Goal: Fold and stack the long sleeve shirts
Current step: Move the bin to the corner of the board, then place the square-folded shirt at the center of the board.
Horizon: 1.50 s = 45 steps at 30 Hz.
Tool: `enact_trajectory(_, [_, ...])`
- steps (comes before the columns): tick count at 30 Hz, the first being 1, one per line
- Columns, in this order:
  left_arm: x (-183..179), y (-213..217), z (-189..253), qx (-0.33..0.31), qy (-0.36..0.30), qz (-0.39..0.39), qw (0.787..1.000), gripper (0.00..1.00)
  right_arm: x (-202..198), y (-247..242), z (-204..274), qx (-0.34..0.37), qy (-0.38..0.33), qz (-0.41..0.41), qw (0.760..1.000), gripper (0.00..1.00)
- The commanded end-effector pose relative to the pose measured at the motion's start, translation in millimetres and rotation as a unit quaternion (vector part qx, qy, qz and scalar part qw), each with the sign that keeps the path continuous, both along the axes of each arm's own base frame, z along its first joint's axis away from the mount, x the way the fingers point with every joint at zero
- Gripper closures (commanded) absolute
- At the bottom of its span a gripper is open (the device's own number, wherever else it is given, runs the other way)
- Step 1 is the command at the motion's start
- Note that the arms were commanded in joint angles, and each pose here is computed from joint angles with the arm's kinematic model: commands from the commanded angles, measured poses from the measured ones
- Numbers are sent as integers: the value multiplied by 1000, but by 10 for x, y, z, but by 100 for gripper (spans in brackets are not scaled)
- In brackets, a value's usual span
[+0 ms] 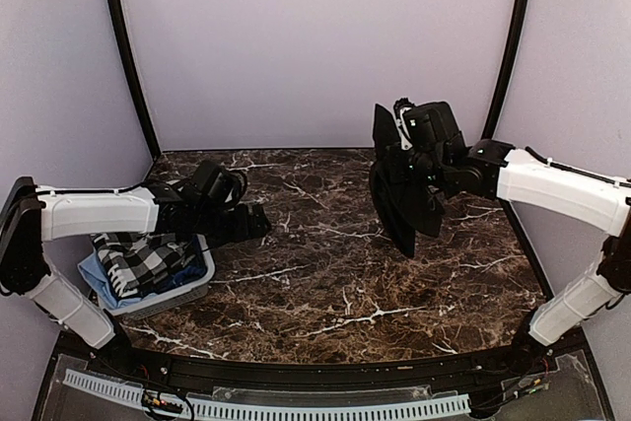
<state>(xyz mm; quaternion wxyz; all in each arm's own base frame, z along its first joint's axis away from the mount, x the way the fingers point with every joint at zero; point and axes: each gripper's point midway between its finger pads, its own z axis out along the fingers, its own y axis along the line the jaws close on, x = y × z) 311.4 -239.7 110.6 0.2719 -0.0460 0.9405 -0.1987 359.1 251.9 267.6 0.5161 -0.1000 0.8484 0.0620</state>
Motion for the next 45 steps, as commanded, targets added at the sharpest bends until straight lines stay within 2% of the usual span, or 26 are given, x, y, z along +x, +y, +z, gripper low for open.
enact_trajectory(1, [-278, 367, -295, 38, 46, 58, 997, 1, 57, 32, 32, 20, -12, -5, 1000, 100])
enact_trajectory(5, [-525, 865, -362, 93, 49, 116, 988, 1, 50, 13, -51, 13, -6, -8, 1000, 100])
enact_trajectory(8, [-646, 1101, -314, 106, 43, 139, 984, 1, 46, 4, -133, 6, 2, -9, 1000, 100])
enact_trajectory(11, [-606, 1070, -213, 95, 24, 124, 987, 1, 42, 27, -245, 2, 14, -6, 1000, 100])
enact_trajectory(16, [-344, 660, 151, 36, -25, 62, 997, 1, 34, 241, -538, -3, 57, 34, 998, 98])
enact_trajectory(19, [-194, 376, 431, 4, -61, 13, 998, 1, 25, 557, -723, 1, 96, 88, 992, 55])
enact_trajectory(21, [-99, 196, 577, -11, -79, -16, 997, 1, 11, 690, -782, -4, 108, 107, 988, 34])
enact_trajectory(23, [-29, 30, 669, -15, -90, -43, 995, 1, 19, 684, -798, -10, 111, 103, 988, 22])
enact_trajectory(25, [13, -139, 720, -15, -99, -69, 993, 1, 12, 569, -827, -18, 111, 87, 990, 17])
enact_trajectory(28, [15, -430, 724, -23, -105, -113, 988, 1, -72, 269, -999, -15, 133, 57, 989, 18])
enact_trajectory(33, [38, -792, 734, -24, -113, -155, 981, 1, -349, -141, -1473, 9, 194, 26, 981, 25])
enact_trajectory(39, [-15, -1133, 681, -38, -102, -202, 973, 1, -480, -245, -1736, 105, 230, 33, 967, 42])
enact_trajectory(45, [-56, -1297, 627, -42, -94, -220, 970, 1, -434, -261, -1896, 196, 257, 47, 945, 42])
